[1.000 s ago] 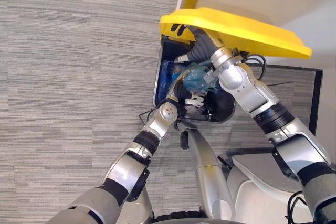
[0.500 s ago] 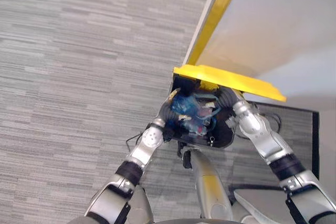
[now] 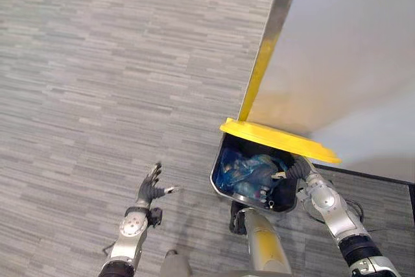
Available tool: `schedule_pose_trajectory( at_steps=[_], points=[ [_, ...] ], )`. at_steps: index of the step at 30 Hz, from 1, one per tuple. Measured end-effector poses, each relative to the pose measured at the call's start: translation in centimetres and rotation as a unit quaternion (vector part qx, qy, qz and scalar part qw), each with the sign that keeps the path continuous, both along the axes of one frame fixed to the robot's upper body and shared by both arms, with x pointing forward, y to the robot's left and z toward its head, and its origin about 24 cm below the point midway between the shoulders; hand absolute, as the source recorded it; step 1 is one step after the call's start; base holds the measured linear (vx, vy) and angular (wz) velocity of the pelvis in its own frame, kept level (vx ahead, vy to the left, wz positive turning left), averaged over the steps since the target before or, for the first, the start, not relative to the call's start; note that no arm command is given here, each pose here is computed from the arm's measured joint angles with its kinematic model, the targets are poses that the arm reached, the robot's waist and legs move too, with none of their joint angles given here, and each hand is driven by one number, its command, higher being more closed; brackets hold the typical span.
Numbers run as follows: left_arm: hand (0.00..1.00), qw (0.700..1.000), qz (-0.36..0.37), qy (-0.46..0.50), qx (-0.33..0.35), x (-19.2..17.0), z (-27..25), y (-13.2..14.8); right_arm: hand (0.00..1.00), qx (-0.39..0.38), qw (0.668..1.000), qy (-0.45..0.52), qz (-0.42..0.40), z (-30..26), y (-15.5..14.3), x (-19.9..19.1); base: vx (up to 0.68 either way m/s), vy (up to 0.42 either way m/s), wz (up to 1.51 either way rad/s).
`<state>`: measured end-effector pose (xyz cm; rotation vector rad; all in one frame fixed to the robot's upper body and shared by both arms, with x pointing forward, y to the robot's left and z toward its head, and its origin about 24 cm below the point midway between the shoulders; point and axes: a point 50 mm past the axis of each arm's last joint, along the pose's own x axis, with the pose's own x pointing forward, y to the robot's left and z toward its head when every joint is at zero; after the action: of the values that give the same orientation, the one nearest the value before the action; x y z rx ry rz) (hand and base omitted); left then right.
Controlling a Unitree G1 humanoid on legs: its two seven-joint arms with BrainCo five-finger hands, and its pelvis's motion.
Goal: Gather rubbish on tea table into small bin, then transfer packed bag to large trash can.
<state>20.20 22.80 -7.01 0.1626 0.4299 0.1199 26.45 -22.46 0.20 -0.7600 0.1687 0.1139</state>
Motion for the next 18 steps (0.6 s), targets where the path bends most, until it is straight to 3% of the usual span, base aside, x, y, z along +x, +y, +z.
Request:
schedule_pose_trajectory(
  at_steps=[4, 8, 12, 18],
  points=[
    [0.00, 0.996, 0.049, 0.070, 0.000, -2.3, -2.3, 1.9, 0.00, 0.020, 1.000, 0.005, -0.023, -0.5, -0.2, -0.2, 0.01, -0.019, -0.05],
    [0.00, 0.995, 0.047, 0.093, 0.006, -2.8, -3.0, 1.9, 0.00, 0.037, 0.998, 0.040, -0.045, -2.4, -0.2, -1.3, -0.03, 0.012, 0.11],
    [0.00, 0.993, 0.042, 0.105, 0.011, -3.1, -3.3, 1.7, 0.00, 0.088, 0.992, 0.073, -0.056, -4.5, 1.7, -3.0, -0.12, 0.077, -0.03],
    [0.00, 0.989, 0.053, 0.137, -0.006, -4.7, -4.6, 0.8, 0.00, 0.149, 0.975, 0.131, -0.102, -7.4, 2.1, -6.6, -0.22, 0.177, -0.49]
  ],
)
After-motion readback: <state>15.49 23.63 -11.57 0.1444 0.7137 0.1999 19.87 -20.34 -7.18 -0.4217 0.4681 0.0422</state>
